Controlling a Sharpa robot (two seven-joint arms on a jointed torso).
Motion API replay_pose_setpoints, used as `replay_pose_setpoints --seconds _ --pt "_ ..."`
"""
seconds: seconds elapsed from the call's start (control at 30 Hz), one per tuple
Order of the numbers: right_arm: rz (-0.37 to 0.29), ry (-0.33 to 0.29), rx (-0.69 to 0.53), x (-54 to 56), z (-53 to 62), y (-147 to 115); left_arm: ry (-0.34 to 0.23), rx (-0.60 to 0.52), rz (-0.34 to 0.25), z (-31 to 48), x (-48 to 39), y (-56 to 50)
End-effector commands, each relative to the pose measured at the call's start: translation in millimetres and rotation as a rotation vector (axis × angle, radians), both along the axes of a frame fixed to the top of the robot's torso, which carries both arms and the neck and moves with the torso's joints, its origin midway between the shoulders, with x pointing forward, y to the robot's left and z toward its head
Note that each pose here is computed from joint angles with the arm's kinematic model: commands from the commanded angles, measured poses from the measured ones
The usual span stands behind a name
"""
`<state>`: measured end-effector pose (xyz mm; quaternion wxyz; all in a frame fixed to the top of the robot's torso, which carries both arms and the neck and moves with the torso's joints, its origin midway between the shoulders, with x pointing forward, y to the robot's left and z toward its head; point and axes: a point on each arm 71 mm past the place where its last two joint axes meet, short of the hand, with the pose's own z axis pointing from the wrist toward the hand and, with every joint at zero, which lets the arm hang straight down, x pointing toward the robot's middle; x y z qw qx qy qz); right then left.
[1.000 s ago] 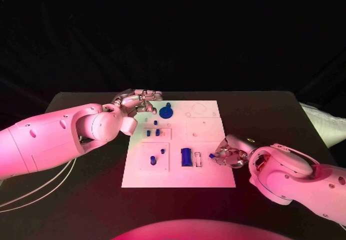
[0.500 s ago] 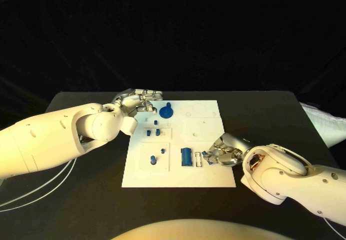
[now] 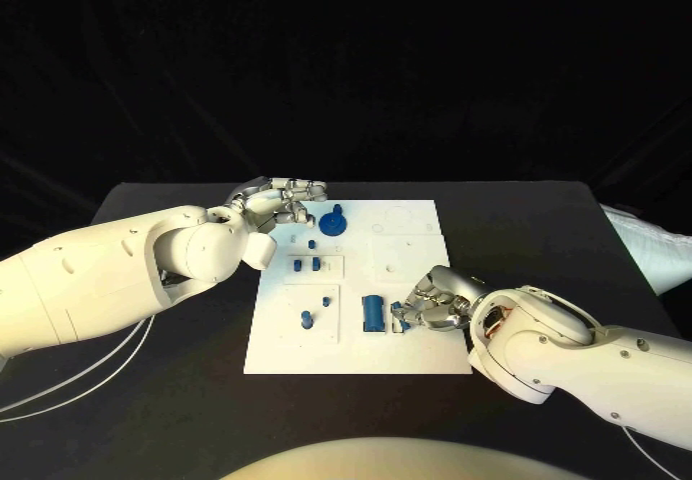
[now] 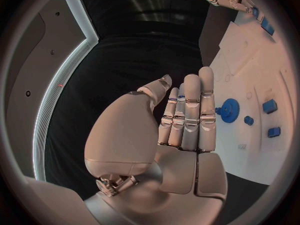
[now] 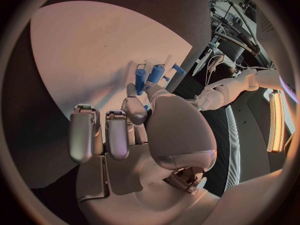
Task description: Assemble the parts on the task board
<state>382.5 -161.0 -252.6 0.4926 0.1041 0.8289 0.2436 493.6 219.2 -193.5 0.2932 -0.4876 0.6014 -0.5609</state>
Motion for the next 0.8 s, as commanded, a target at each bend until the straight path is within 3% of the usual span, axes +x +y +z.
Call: replay_pose_setpoints --seconds 0.03,0.8 --pt "0.026 0.004 -0.046 -0.3 -2.5 2.0 -0.008 -0.01 -0.021 1.3 -0.6 -3.2" --pt "0.057 -0.027 -0.087 -0.8 -2.3 6.7 -0.005 -0.01 -0.024 1.1 -0.7 -3.4"
